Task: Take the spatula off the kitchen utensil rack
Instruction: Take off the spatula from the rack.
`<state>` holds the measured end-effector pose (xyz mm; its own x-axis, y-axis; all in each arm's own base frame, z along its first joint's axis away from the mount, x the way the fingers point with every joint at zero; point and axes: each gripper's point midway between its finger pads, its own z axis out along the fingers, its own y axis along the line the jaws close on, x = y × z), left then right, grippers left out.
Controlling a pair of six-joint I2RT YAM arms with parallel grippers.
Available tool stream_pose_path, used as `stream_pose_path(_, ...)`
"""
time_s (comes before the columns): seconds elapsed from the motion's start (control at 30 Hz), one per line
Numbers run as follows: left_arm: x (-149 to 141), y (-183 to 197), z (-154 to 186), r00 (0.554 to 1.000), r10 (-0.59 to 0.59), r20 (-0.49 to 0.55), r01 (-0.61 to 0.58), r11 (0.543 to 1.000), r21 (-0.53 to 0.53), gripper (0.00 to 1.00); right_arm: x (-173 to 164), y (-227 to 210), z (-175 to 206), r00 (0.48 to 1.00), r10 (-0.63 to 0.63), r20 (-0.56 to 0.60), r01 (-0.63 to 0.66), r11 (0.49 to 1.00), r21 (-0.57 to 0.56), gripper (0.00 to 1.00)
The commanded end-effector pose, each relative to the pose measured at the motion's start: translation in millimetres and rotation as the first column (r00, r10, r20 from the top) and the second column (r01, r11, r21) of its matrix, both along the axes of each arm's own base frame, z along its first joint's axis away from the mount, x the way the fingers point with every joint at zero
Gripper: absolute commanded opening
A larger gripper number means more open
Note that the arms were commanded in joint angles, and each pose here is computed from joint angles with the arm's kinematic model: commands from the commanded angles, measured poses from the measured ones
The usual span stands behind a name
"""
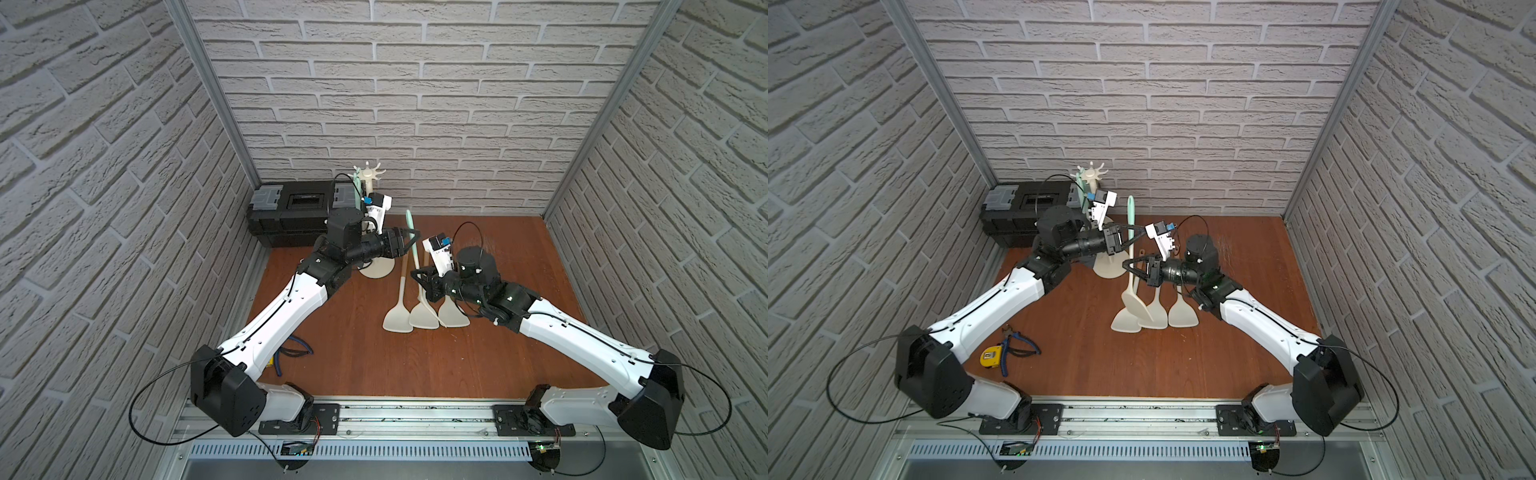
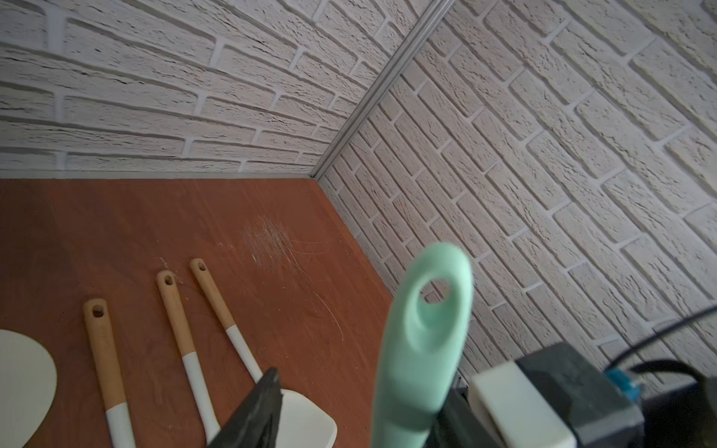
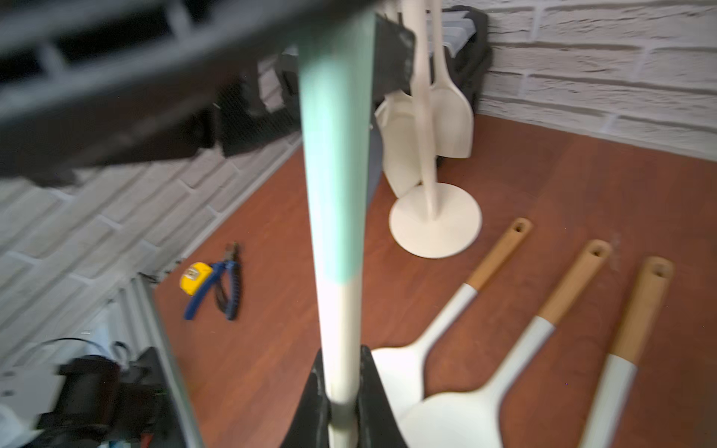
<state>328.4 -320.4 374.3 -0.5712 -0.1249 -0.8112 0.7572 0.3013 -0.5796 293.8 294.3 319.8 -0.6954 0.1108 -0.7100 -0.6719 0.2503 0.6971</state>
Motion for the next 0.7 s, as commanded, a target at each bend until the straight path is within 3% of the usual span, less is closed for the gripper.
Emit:
stream_pose_path(0.0, -25.7, -5.0, 41.0, 0.986, -0.123, 0.113, 0.139, 0.980, -0.140, 0.00, -2.9, 8.9, 17.8, 0.997, 0.062, 0.050, -0.065, 0.996, 0.064, 0.49)
stream_pose_path(0.07, -27.1, -5.9, 42.9, 0.984, -0.129, 0.118, 0.148, 0.976, -0.161, 0.00, 0.9, 13.0, 20.7, 0.997, 0.068, 0.048, -0.071, 0.994, 0.079, 0.44)
stream_pose_path(0.13, -27.6, -6.1, 42.6, 0.984, -0.131, 0.117, 0.149, 0.974, -0.168, 0.00, 6.0, 14.2, 22.8, 0.997, 0.055, 0.045, -0.059, 0.993, 0.100, 0.23)
stream_pose_path(0.23, -27.9, -5.4, 38.6, 0.986, -0.127, 0.110, 0.143, 0.978, -0.154, 0.00, 12.3, 11.2, 21.6, 0.999, 0.001, 0.053, -0.007, 0.993, 0.114, 0.04)
stream_pose_path(0.33, -25.3, -2.5, 31.7, 0.991, -0.094, 0.093, 0.106, 0.987, -0.125, 0.00, 19.5, 5.1, 9.9, 0.996, -0.075, 0.052, 0.072, 0.995, 0.063, 0.03)
stream_pose_path(0.4, -17.2, 3.0, 21.6, 0.998, -0.028, 0.063, 0.032, 0.997, -0.070, 0.00, 22.5, -2.6, -4.3, 0.985, -0.152, 0.087, 0.156, 0.987, -0.044, 0.03)
stream_pose_path(0.43, -12.2, 6.9, 16.2, 0.999, 0.015, 0.051, -0.013, 0.999, -0.037, 0.08, 22.9, -6.7, -9.6, 0.974, -0.188, 0.128, 0.203, 0.973, -0.109, 0.03)
stream_pose_path(0.47, -6.5, 12.9, 9.8, 0.997, 0.075, 0.032, -0.075, 0.997, 0.008, 0.25, 21.1, -11.0, -20.5, 0.959, -0.220, 0.180, 0.256, 0.942, -0.214, 0.03)
stream_pose_path(0.53, 3.3, 26.9, 1.3, 0.983, 0.185, 0.011, -0.186, 0.980, 0.078, 0.45, 19.6, -23.8, -34.9, 0.917, -0.275, 0.290, 0.376, 0.840, -0.391, 0.03)
stream_pose_path(0.6, 12.6, 43.1, -6.8, 0.953, 0.300, -0.025, -0.295, 0.947, 0.131, 0.55, 18.1, -35.0, -46.4, 0.879, -0.293, 0.376, 0.459, 0.732, -0.504, 0.03)
stream_pose_path(0.67, 17.7, 53.8, -8.1, 0.926, 0.372, -0.058, -0.361, 0.921, 0.146, 0.58, 19.5, -45.9, -55.4, 0.847, -0.310, 0.432, 0.523, 0.636, -0.568, 0.03)
